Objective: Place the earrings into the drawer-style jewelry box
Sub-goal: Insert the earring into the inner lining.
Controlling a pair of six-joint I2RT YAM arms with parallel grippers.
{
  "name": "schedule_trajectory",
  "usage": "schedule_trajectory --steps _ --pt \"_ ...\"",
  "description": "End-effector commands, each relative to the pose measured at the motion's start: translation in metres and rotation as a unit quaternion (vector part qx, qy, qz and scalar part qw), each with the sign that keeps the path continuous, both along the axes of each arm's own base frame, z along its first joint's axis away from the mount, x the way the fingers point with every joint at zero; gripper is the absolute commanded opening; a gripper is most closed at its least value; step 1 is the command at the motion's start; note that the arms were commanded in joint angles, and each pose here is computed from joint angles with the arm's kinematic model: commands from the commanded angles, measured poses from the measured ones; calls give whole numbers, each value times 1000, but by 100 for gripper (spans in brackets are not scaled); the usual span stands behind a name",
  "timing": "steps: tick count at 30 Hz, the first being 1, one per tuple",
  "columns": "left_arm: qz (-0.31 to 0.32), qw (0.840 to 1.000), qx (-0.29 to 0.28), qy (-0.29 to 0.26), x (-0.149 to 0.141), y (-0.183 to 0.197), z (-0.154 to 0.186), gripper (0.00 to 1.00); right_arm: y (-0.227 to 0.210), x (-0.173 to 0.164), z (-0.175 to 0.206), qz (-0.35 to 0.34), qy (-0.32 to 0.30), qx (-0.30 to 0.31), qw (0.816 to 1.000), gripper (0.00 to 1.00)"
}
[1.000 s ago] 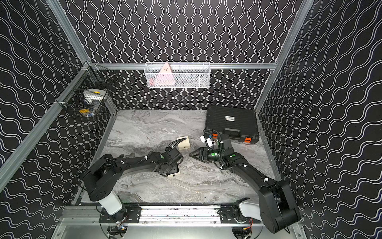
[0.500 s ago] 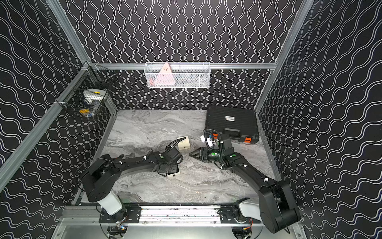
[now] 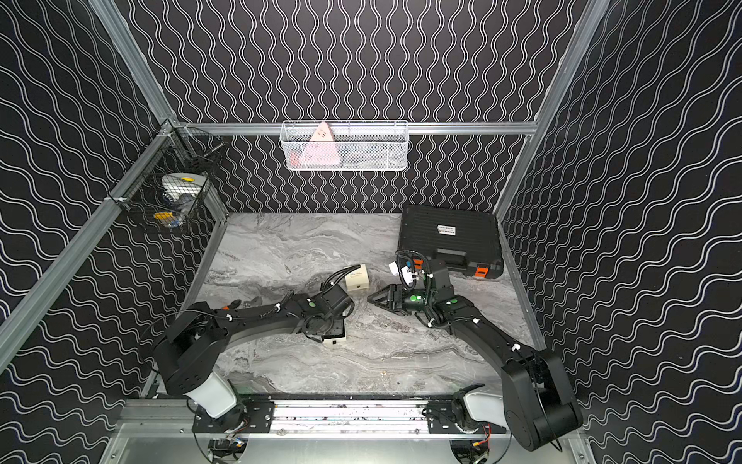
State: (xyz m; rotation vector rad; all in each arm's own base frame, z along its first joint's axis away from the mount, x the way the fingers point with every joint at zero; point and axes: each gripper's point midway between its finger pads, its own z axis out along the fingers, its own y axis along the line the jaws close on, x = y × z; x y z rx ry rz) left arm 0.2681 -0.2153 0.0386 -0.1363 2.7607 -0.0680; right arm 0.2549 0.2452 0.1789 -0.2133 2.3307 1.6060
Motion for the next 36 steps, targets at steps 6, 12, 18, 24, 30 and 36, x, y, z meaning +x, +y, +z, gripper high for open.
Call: schedule_trajectory --steps 6,12,18,24,30,36 --pt "2 1000 4 -8 -4 4 14 42 3 3 7 7 -10 11 1000 57" --pt "-3 1000 -12 -24 -13 9 42 53 3 3 5 5 -7 6 1000 57" --pt "-39 995 -35 -87 16 28 90 88 24 -23 -12 28 2 -16 999 57" --pt "-89 988 -52 -112 91 26 101 99 68 -65 -36 71 3 -45 996 56" --pt "-106 982 -123 -96 145 16 88 99 84 -89 -62 80 6 -63 995 56" --pt "-115 980 -156 -47 166 7 53 99 86 -90 -79 76 16 -67 995 56"
